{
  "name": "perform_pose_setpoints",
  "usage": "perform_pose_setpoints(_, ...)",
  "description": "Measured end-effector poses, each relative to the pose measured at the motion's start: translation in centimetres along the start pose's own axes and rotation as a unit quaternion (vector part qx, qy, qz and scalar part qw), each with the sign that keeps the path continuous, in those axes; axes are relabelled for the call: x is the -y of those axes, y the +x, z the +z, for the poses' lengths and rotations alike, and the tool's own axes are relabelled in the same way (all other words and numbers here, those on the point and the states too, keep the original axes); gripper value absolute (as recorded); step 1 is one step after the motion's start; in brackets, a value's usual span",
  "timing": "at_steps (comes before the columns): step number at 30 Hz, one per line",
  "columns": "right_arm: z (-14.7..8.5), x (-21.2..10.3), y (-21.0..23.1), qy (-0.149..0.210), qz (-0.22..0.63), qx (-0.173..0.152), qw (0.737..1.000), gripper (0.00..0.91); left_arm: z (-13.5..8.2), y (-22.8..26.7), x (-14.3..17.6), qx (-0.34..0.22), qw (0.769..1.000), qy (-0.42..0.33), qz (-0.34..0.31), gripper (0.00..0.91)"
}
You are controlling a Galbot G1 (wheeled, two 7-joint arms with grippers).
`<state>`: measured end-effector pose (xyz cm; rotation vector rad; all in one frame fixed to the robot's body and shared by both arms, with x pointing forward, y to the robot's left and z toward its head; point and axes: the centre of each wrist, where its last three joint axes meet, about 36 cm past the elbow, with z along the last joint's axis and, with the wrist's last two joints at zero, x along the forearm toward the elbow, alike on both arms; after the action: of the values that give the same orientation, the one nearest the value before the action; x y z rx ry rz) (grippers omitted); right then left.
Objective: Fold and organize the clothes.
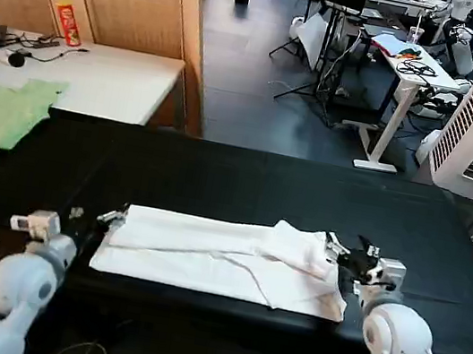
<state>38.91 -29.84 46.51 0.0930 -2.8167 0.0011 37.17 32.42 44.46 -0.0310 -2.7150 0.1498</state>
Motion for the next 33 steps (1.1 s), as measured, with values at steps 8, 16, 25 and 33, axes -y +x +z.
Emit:
perform_pose_setpoints(8, -0.5, -0.3, 1.6, 0.002, -0.005, 0.01, 1.0, 0.878, 2.1, 0.2, 0.7, -0.009, 1.0, 0.01, -0.006, 0.829)
perform_pose_setpoints(16, -0.6, -0.6, 2.3, 0.005, -0.01, 0.014, 1.0, 0.878, 4.4, -0.4, 0.2, -0.026, 0.999, 0.023, -0.011, 0.712)
perform_pose_setpoints(25, -0.6, -0.8, 2.3, 0.005, -0.012, 0.016, 1.0, 0.878, 5.2, -0.7, 0.6, -0.031, 0.999, 0.027, -0.007, 0.098)
perform_pose_setpoints(33, -0.6, -1.1, 2.1, 0.013, -0.015, 0.023, 1.0, 0.878, 4.9, -0.8, 0.9, -0.038, 0.999, 0.008, -0.01, 0.0)
